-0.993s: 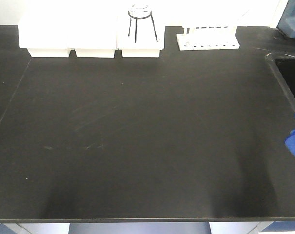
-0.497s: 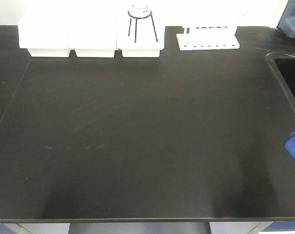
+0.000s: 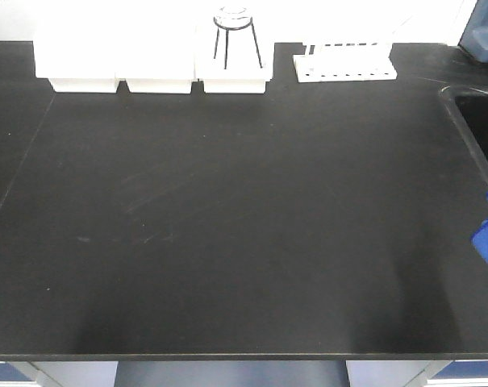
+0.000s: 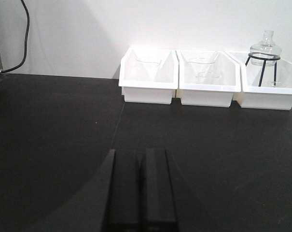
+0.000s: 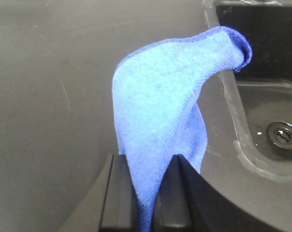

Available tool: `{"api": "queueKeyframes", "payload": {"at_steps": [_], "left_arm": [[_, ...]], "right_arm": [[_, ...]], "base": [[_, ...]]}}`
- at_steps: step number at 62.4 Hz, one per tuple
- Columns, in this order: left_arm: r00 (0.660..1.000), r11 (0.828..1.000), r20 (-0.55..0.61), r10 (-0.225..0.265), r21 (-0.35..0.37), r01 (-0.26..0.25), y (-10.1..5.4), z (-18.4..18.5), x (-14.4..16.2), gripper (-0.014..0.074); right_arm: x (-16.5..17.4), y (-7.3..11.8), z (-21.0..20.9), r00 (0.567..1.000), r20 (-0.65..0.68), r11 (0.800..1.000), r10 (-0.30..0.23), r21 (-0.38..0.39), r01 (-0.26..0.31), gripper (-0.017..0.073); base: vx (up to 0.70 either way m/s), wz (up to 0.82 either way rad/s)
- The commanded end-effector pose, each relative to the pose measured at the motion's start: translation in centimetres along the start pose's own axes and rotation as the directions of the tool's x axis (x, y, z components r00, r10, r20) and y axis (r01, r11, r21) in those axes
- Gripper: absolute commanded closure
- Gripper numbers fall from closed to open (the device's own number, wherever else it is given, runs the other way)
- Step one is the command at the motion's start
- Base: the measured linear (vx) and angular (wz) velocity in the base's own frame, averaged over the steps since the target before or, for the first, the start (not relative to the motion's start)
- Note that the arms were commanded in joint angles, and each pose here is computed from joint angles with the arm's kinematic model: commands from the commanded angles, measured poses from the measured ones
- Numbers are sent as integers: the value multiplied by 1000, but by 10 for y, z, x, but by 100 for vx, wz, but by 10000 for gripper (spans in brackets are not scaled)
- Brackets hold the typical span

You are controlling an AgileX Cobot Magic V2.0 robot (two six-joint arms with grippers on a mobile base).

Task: Wipe right workspace with blue cloth
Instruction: 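Hold the blue cloth in the right gripper while the base backs away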

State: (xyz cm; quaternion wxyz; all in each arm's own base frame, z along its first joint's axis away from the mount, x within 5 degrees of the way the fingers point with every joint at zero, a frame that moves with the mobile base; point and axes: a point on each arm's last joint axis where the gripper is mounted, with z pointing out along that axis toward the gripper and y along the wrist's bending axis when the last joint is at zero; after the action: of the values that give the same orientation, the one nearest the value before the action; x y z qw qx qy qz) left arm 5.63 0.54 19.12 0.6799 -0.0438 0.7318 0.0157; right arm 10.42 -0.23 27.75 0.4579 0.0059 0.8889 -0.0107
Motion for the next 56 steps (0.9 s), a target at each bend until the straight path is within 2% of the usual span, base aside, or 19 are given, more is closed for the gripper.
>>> {"api": "queueKeyframes", "payload": {"at_steps": [1, 23, 56], "left_arm": [[998, 1000, 63, -8, 18, 7, -1, 1, 2, 599], [998, 1000, 63, -8, 18, 7, -1, 1, 2, 599], [998, 1000, 63, -8, 18, 7, -1, 1, 2, 599]], "right_arm": [[-14, 0, -4, 995, 95, 1000, -12, 3, 11, 562], [-14, 0, -4, 995, 95, 1000, -12, 3, 11, 562], [-14, 0, -4, 995, 96, 1000, -12, 3, 11, 562]], "base": [[-5, 3], [-11, 5], [-24, 2]]}}
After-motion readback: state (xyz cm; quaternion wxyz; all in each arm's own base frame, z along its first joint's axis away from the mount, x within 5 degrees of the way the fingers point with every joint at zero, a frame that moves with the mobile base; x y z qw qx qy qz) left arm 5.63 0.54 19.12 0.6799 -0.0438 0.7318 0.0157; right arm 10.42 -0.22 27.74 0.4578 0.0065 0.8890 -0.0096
